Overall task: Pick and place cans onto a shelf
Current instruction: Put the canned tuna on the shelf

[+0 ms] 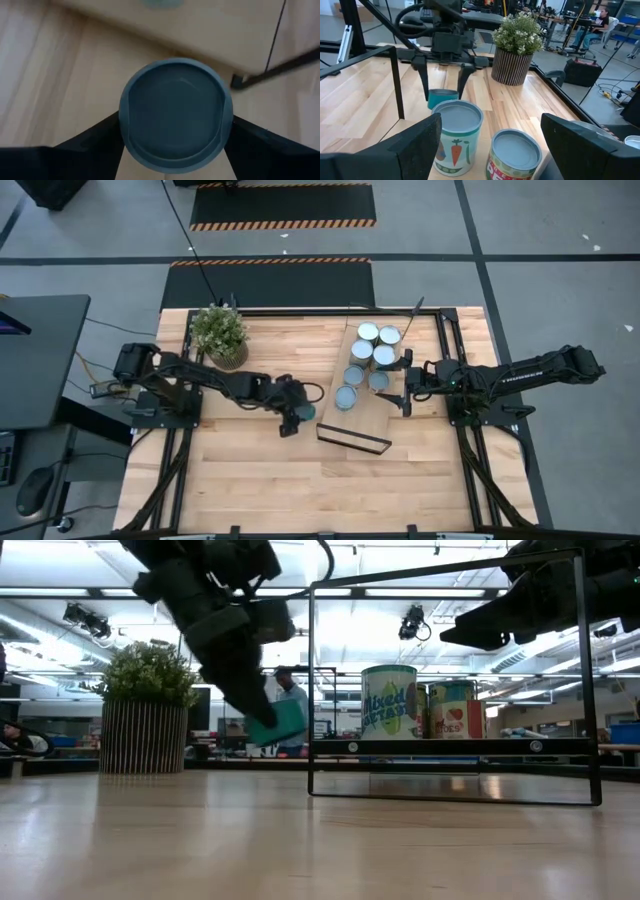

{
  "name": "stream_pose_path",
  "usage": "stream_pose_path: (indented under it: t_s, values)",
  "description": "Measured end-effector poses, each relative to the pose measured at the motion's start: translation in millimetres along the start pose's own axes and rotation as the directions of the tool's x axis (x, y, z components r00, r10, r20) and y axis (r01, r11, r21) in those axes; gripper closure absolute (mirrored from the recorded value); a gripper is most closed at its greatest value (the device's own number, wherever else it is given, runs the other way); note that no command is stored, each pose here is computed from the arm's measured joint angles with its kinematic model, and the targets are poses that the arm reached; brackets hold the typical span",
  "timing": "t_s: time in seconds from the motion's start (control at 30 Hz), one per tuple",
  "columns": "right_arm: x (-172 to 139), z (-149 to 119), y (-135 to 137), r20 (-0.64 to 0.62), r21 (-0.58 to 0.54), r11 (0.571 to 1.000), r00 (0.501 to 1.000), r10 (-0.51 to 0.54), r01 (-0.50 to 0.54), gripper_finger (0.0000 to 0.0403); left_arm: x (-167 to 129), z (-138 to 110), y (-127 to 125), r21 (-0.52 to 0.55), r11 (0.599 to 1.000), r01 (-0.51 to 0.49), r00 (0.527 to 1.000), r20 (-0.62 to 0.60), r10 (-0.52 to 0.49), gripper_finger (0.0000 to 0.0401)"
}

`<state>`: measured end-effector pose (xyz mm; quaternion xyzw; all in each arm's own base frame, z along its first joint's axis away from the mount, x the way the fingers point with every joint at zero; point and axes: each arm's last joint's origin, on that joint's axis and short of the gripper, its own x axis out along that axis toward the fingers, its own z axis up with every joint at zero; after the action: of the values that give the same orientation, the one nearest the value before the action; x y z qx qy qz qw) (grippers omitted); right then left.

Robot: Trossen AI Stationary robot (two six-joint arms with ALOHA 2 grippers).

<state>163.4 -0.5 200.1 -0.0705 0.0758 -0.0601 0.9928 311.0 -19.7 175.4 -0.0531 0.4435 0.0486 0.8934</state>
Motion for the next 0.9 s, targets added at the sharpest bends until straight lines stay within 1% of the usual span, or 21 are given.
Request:
stream_pose_path:
  t_s: [0.13,0.3,0.4,0.43,0.5,0.53,0.73,0.9]
  values:
    - [0,0,0,0.002,-0.001,1.0,1.0,0.0,0.0,0.0054,0,12,6,0.025,0.999,0.031,0.994,0.108,-0.033,0.0107]
    - [0,1,0,0.005,0.003,1.0,1.0,-0.001,0.001,0.0054,2,21,11,0.078,0.992,0.099,0.977,0.184,-0.111,0.0107]
    - [0,0,0,0.005,0.003,1.0,1.0,-0.001,0.001,0.0054,8,22,10,0.158,0.983,0.098,0.972,0.199,-0.128,0.0107]
    - [0,0,0,0.004,0.003,1.0,1.0,-0.001,0.001,0.0054,9,25,9,0.184,0.979,0.092,0.963,0.232,-0.134,0.0107]
    - [0,1,0,0.006,0.001,1.0,1.0,-0.001,0.001,0.0054,10,26,7,0.221,0.972,0.084,0.959,0.246,-0.139,0.0107]
    - [0,1,0,0.006,0.0,1.0,1.0,-0.001,0.001,0.0054,12,28,7,0.233,0.969,0.081,0.951,0.272,-0.145,0.0106]
    - [0,1,0,0.008,-0.003,1.0,1.0,-0.001,0.001,0.0054,23,29,7,0.258,0.96,0.108,0.939,0.292,-0.184,0.0101]
    - [0,1,0,0.009,-0.001,1.0,1.0,-0.002,0.002,0.0054,30,32,6,0.262,0.958,0.114,0.919,0.339,-0.202,0.01]
